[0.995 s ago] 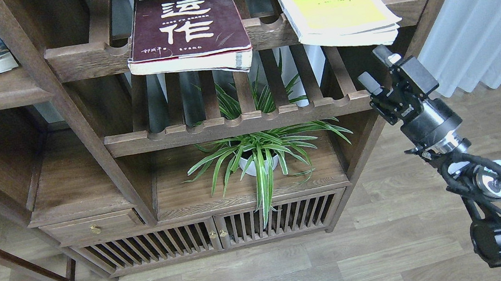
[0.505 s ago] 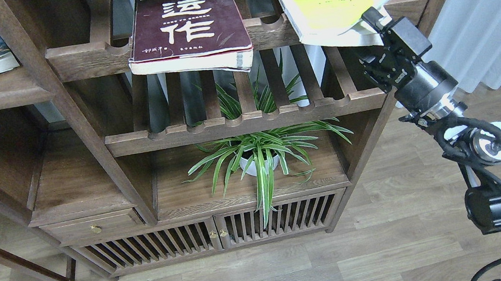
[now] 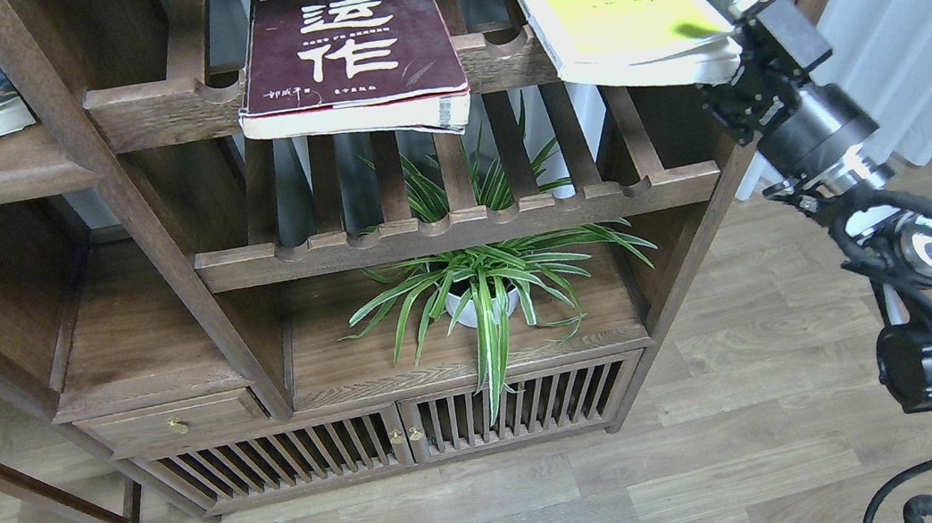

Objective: Organize books on shelf
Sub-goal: 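Grasp the yellow-green book with the right gripper and pull it out, then lower the yellow-green book and hand it to the left gripper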

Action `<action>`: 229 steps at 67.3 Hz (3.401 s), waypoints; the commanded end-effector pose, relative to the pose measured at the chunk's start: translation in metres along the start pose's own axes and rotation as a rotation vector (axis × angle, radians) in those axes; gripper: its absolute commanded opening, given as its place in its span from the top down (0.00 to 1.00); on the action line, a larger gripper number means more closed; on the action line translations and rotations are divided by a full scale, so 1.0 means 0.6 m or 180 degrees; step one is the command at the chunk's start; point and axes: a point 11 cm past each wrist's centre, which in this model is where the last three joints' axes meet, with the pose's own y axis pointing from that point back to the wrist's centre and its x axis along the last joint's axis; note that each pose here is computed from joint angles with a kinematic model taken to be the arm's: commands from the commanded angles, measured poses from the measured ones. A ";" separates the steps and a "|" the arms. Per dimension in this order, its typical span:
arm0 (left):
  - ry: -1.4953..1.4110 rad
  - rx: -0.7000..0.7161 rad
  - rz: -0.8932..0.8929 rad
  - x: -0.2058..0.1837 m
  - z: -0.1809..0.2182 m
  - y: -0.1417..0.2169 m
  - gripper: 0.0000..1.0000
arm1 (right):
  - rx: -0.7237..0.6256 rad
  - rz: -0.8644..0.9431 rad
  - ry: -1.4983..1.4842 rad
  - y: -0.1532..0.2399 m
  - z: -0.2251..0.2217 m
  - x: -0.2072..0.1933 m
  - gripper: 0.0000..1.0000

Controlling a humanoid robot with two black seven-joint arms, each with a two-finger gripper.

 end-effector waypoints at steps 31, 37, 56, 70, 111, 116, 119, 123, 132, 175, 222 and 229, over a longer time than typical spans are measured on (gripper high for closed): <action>0.0050 0.0046 0.0017 0.008 -0.018 -0.001 0.00 | -0.0208 0.0156 0.0025 0.004 0.033 0.019 0.01; 0.0061 0.0049 0.0029 0.011 -0.021 -0.001 0.00 | -0.0253 0.0186 0.0080 -0.012 0.035 0.011 0.01; 0.0080 0.0053 0.0036 0.011 -0.025 -0.005 0.00 | -0.0374 0.0213 0.0122 -0.029 0.051 0.006 0.05; 0.0087 0.0044 0.0068 0.017 -0.024 -0.003 0.00 | -0.0372 0.0213 0.0138 -0.030 0.048 0.005 0.20; 0.0098 0.0033 0.0074 0.019 -0.023 -0.001 0.00 | -0.0305 -0.0233 0.0330 -0.017 0.038 -0.015 0.99; 0.0100 0.0028 0.0072 0.018 -0.023 -0.001 0.00 | -0.0292 -0.0256 0.0318 -0.013 0.037 -0.014 0.99; 0.0100 0.0028 0.0072 0.018 -0.023 -0.001 0.00 | -0.0259 -0.0307 0.0294 -0.009 0.035 -0.016 0.99; 0.0099 0.0034 0.0076 0.019 -0.024 -0.001 0.00 | -0.0191 -0.0393 0.0259 0.003 0.028 -0.016 0.99; 0.0101 0.0029 0.0075 0.019 -0.023 -0.001 0.00 | -0.0015 -0.0489 0.0211 0.056 0.013 0.000 0.99; 0.0492 -0.0334 -0.1058 -0.189 0.026 -0.103 0.00 | 0.0306 0.0502 -0.0819 0.308 0.128 0.148 0.99; 0.0728 -0.0867 -0.2612 -0.464 0.046 -0.067 0.00 | -0.0425 0.0463 -0.1192 0.228 0.294 0.173 1.00; 0.0660 -0.0667 -0.2856 -0.509 0.016 -0.054 0.00 | -0.0478 0.0479 -0.1247 0.221 0.318 0.179 1.00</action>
